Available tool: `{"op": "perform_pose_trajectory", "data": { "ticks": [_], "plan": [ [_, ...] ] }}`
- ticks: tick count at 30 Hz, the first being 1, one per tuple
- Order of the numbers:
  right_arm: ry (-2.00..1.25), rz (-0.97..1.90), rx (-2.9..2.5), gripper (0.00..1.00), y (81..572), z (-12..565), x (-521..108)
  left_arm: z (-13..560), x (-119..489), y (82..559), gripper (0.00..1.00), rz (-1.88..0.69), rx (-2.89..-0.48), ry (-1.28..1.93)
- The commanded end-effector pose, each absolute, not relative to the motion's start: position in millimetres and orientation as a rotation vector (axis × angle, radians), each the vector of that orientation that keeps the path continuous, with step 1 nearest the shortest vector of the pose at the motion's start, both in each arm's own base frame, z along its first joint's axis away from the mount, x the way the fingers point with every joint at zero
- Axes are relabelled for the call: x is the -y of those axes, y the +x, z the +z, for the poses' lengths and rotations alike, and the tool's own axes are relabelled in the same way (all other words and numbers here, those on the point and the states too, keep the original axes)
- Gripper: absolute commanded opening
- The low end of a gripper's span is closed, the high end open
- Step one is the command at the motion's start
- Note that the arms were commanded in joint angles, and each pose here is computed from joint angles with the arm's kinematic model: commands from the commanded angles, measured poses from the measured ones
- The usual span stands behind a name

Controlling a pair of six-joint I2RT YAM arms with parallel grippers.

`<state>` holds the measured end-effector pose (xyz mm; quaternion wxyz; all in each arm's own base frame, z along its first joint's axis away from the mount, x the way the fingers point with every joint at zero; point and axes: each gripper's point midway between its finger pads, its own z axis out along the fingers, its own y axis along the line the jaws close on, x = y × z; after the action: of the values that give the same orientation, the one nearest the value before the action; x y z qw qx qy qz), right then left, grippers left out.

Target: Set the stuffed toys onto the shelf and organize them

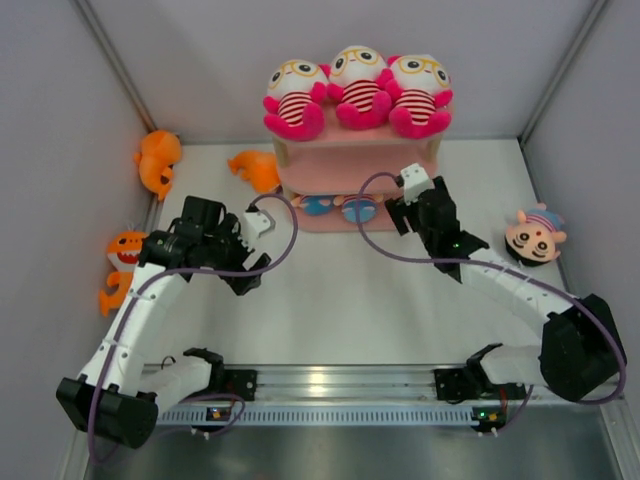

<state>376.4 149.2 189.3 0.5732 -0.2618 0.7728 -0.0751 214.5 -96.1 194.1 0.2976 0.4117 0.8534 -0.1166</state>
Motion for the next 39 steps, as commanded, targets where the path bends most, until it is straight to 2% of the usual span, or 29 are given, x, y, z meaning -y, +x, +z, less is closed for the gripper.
{"op": "perform_pose_trajectory", "data": {
  "ticks": [1,6,7,13,17,26,31,34,35,37,38,39],
  "plan": [
    [-0.185,-0.233,-1.984,0.86,371.5,172.6,-81.8,197.3,102.0,211.6,0.98,-0.344,-2.222,1.115],
    [0.381,-0.192,-1.995,0.88,376.5,161.7,25.4,194.7,100.3,209.3,0.98,-0.339,-2.225,1.118],
    [0.523,-0.25,-1.96,0.88,374.1,163.0,69.9,193.9,100.5,209.2,0.98,-0.338,-2.223,1.125],
    [0.8,-0.46,-1.918,0.88,405.3,171.2,173.5,194.0,101.7,210.9,0.98,-0.345,-2.229,1.122],
    [0.85,-0.582,-2.072,0.87,442.0,135.4,198.5,191.4,100.2,211.5,0.98,-0.338,-2.244,1.121],
    [0.937,-0.693,-2.136,0.87,455.7,86.9,223.1,183.6,100.2,215.7,0.98,-0.342,-2.28,1.128],
    [0.935,-0.668,-2.181,0.83,459.1,80.0,222.1,182.2,101.4,219.4,0.98,-0.349,-2.292,1.132],
    [0.93,-0.64,-2.156,0.62,450.6,81.3,217.6,182.6,101.7,221.0,0.98,-0.348,-2.291,1.135],
    [0.935,-0.646,-2.156,0.46,442.5,80.7,217.2,182.6,101.7,221.1,0.98,-0.347,-2.29,1.137],
    [0.915,-0.64,-2.166,0.3,435.8,80.2,217.4,183.7,101.7,221.7,0.98,-0.347,-2.285,1.138],
    [0.898,-0.618,-2.179,0.14,430.5,78.8,213.0,183.4,102.0,220.9,0.98,-0.348,-2.284,1.144],
    [0.887,-0.603,-2.174,0.03,429.9,79.5,213.5,185.1,101.9,221.3,0.98,-0.344,-2.273,1.148]
  ]
}}
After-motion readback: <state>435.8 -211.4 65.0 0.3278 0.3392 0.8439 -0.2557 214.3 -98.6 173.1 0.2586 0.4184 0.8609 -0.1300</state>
